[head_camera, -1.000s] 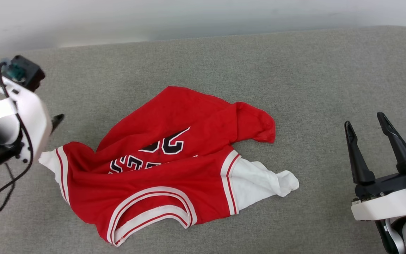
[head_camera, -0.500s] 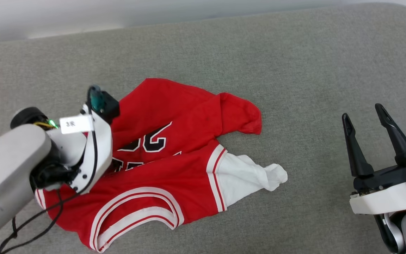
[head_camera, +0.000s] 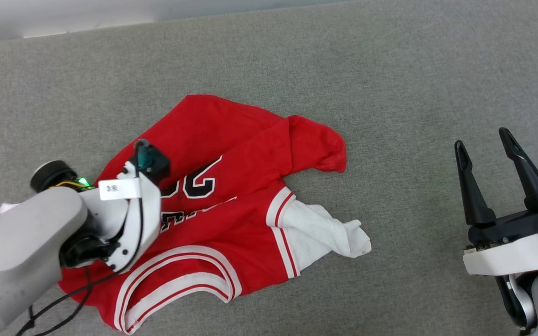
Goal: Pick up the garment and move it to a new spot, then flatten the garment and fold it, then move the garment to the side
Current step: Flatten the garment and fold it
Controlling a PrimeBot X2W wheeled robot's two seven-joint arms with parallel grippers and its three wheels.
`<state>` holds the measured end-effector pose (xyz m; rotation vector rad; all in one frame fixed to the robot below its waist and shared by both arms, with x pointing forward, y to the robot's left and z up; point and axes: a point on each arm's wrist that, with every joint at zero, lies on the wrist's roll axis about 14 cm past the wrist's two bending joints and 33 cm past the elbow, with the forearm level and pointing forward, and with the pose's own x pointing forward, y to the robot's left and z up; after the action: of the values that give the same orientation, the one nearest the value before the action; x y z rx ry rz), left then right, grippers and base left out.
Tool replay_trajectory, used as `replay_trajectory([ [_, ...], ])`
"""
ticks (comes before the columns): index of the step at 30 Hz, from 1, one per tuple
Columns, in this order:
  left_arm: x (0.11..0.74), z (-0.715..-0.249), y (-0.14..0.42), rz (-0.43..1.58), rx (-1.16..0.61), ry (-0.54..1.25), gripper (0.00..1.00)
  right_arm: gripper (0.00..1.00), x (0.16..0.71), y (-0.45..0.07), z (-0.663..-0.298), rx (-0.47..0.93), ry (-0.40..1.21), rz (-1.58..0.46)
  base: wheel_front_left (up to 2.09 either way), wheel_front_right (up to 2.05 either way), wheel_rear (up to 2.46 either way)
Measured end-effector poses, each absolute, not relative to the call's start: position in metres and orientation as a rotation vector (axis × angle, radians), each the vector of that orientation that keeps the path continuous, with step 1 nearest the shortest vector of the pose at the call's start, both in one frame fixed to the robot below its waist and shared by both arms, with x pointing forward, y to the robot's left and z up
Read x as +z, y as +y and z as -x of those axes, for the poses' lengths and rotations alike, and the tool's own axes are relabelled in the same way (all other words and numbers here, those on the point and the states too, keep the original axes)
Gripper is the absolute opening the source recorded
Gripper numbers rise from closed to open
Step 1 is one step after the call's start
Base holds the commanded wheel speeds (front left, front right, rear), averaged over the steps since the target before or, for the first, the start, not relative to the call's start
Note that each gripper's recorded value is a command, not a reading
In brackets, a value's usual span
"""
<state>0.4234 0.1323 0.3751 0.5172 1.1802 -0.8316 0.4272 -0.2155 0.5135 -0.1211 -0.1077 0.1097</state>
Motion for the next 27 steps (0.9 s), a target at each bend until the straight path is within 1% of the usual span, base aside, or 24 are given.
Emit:
replay_trajectory([
  [3, 0.395, -0.43, 0.112, -0.487, -0.877, 1.074, 0.0, 1.0, 0.517, -0.215, -0.427, 0.111, -0.118, 0.123, 0.0, 0.0, 0.0],
  [7, 0.439, -0.446, 0.08, -0.44, -0.939, 0.898, 0.0, 1.0, 0.523, -0.214, -0.426, 0.112, -0.133, 0.122, 0.0, 0.0, 0.0],
  [15, 0.469, -0.455, 0.018, -0.352, -1.071, 0.722, 0.0, 1.0, 0.524, -0.216, -0.426, 0.109, -0.134, 0.122, 0.0, 0.0, 0.0],
  [20, 0.454, -0.464, -0.006, -0.328, -1.098, 0.717, 0.0, 1.0, 0.521, -0.219, -0.429, 0.101, -0.126, 0.129, 0.0, 0.0, 0.0],
  [23, 0.428, -0.468, 0.0, -0.359, -1.069, 0.775, 0.0, 1.0, 0.518, -0.221, -0.429, 0.092, -0.116, 0.127, 0.0, 0.0, 0.0],
  [25, 0.406, -0.459, 0.004, -0.367, -1.059, 0.838, 0.0, 1.0, 0.518, -0.222, -0.43, 0.087, -0.117, 0.126, 0.0, 0.0, 0.0],
  [27, 0.393, -0.452, 0.008, -0.37, -1.047, 0.864, 0.0, 1.0, 0.519, -0.222, -0.429, 0.086, -0.117, 0.126, 0.0, 0.0, 0.0],
])
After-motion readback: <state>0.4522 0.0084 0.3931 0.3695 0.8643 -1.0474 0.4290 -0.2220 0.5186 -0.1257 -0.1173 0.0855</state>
